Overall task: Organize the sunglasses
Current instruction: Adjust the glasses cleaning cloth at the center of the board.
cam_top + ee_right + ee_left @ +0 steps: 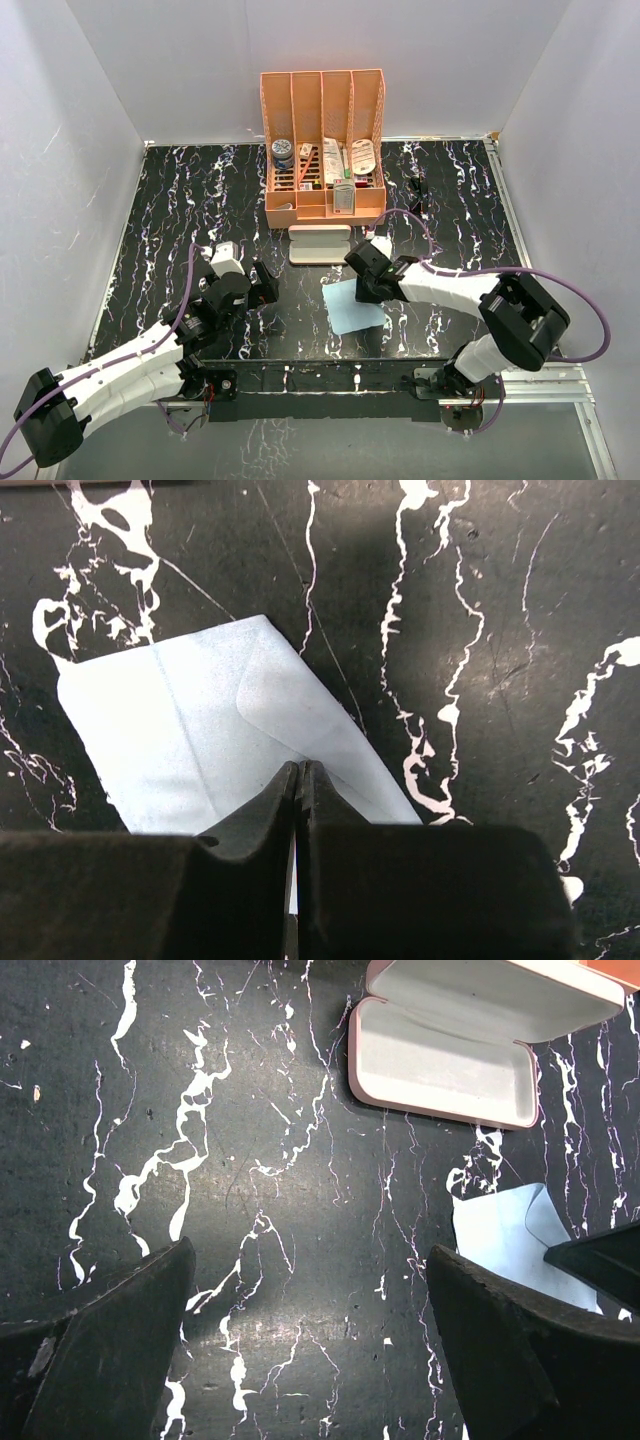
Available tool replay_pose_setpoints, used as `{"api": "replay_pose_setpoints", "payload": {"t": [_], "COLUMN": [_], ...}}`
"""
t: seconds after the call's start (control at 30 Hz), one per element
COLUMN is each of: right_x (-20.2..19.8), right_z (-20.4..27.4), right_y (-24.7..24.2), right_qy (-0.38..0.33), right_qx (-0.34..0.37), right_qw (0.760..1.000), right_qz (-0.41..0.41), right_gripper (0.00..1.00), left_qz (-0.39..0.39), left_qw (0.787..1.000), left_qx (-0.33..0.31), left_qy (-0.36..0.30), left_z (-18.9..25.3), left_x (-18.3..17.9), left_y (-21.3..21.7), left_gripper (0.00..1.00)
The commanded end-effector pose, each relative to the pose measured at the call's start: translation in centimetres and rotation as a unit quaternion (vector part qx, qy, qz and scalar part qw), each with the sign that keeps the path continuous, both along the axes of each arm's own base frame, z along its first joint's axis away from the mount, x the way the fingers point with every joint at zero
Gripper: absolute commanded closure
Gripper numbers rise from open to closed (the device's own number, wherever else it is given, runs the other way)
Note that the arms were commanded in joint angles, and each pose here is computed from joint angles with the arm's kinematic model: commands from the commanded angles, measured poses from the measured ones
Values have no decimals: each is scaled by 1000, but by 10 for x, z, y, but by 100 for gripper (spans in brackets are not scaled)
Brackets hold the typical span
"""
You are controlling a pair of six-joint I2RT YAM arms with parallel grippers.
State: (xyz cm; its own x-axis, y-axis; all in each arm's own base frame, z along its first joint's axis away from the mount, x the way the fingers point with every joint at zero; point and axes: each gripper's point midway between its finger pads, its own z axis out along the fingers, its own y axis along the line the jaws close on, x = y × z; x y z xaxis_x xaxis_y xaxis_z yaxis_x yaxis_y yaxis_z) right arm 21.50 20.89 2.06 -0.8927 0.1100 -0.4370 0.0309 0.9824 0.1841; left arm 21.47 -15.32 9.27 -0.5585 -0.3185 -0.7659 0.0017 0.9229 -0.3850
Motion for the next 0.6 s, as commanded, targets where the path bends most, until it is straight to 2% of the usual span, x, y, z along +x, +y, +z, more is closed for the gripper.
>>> {"api": "replay_pose_setpoints", "payload": {"t": [0.0, 0.2, 0.37, 0.57], "right_x": [23, 22, 20, 20], "right_z": [9, 8, 6, 8], "right_y": [1, 7, 5, 6], "right_qy": [-32, -26, -24, -26], "right_qx": [-10, 0, 3, 5], "right_qw": [999, 1000, 1000, 1000], "right_qz": [-5, -1, -2, -1], "right_gripper": [100, 100, 100, 100], "left_qz": [-8, -54, -112, -155], "left_qw": [1000, 998, 992, 986], "left_qx": [-8, -32, -58, -53], "left_qy": [-16, -3, 27, 33], "left_z": [15, 8, -11, -17], "left_x": [4, 3, 0, -5], "left_y": [-5, -31, -71, -114], "left_gripper": [1, 2, 14, 29]}}
